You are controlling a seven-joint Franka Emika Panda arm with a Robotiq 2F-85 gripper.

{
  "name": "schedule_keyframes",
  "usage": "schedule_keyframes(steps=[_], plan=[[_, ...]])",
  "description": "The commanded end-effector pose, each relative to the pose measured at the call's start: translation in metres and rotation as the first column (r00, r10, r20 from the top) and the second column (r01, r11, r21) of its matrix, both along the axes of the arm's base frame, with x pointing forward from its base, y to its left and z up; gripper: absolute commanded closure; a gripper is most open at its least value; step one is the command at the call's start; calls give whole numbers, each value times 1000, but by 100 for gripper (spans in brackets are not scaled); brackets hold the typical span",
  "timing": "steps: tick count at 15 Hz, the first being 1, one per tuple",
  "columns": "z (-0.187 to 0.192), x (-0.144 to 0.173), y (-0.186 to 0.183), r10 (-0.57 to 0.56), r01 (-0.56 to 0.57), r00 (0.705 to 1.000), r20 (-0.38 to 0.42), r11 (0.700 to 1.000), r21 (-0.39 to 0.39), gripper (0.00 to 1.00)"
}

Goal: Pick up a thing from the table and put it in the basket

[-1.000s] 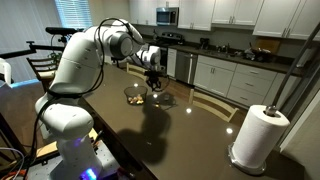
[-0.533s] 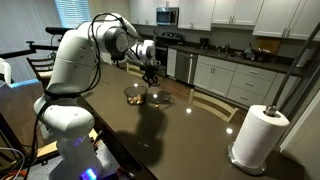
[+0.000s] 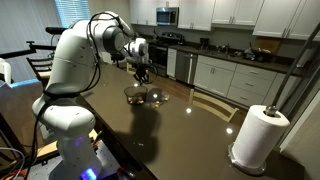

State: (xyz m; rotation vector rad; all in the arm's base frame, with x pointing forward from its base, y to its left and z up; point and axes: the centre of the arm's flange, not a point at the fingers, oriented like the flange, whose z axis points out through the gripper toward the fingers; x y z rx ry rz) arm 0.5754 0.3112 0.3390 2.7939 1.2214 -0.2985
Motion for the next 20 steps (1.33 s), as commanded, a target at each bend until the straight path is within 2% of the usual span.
schedule_keyframes(steps=[1, 6, 7, 8, 10, 14, 18, 20], plan=[[0, -11, 7, 31, -31, 998, -50, 999, -7, 96], [-2, -18, 12, 43, -44, 996, -76, 999, -9, 96], [-2, -18, 13, 41, -42, 996, -76, 999, -10, 71], [-2, -18, 13, 43, -44, 996, -78, 999, -10, 69], [-2, -18, 13, 44, -46, 996, -84, 999, -12, 58], [-2, -21, 12, 44, -46, 993, -109, 999, -16, 33], [0, -24, 11, 38, -40, 994, -98, 999, -18, 7], [0, -24, 11, 37, -39, 995, -91, 999, -23, 0]])
